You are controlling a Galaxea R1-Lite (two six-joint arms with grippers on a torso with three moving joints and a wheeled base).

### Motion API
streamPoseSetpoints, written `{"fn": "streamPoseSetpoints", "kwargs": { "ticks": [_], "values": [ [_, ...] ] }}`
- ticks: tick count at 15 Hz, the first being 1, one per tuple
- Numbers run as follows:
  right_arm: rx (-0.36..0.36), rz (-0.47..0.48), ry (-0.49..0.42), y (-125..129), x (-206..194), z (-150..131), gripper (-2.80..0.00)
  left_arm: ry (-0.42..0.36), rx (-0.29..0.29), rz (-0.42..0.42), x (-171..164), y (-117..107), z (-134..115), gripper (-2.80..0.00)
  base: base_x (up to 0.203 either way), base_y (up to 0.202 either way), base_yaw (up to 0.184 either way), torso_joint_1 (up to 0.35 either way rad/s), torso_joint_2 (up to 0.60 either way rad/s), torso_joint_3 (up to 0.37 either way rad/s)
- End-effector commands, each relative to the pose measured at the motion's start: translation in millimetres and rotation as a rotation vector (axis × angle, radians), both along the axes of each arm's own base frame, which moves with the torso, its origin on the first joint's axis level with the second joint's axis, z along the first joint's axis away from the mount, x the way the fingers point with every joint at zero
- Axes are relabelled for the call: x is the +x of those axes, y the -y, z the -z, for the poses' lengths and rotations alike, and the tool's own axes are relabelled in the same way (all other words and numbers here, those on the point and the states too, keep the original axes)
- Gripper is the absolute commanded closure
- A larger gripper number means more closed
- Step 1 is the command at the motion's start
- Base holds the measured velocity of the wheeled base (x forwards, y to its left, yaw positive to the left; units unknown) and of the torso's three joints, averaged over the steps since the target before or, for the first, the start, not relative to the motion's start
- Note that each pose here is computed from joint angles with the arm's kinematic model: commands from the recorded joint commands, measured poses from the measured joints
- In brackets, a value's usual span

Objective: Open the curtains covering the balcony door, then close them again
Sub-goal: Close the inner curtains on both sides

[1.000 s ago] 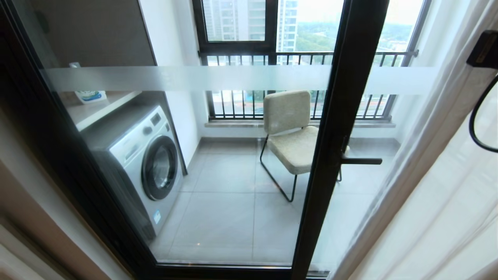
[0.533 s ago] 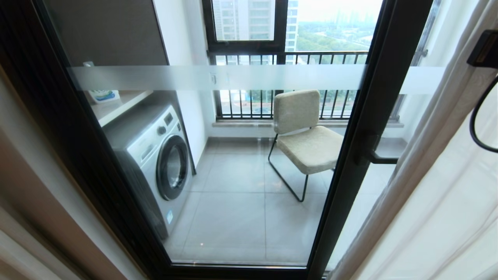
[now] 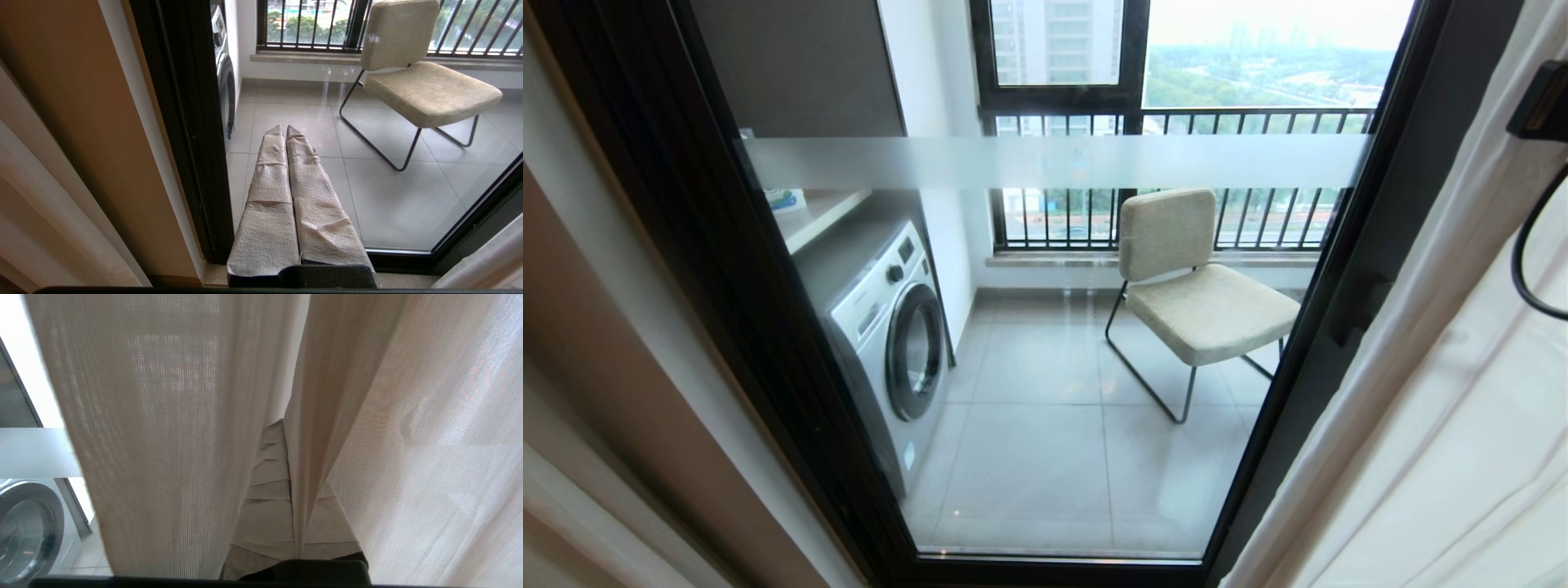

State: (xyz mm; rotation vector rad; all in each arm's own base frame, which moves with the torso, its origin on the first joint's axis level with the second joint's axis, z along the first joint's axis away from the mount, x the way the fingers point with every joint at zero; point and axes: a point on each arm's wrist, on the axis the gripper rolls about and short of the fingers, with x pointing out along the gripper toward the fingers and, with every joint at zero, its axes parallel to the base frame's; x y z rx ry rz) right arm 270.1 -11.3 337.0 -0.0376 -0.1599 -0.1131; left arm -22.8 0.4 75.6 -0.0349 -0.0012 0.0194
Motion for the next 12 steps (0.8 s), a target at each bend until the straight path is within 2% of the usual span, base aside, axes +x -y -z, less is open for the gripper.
{"fn": "streamPoseSetpoints", "kwargs": {
  "ticks": [1, 5, 12],
  "values": [
    [-0.001, 0.000, 0.002, -0.1, 0.0, -0.2, 0.00, 0.001, 0.000, 0.000, 0.0, 0.0, 0.0, 0.00, 0.000, 0.193, 0.000, 0.003, 0.00, 0.002],
    [0.000, 0.000, 0.000, 0.0, 0.2, 0.1, 0.00, 0.001, 0.000, 0.001, 0.0, 0.0, 0.0, 0.00, 0.000, 0.155, 0.001, -0.001, 0.00, 0.001],
    [-0.001, -0.004, 0.005, -0.5, 1.4, -1.1, 0.00, 0.001, 0.000, 0.001, 0.0, 0.0, 0.0, 0.00, 0.000, 0.000, 0.000, 0.000, 0.00, 0.000]
  ]
}}
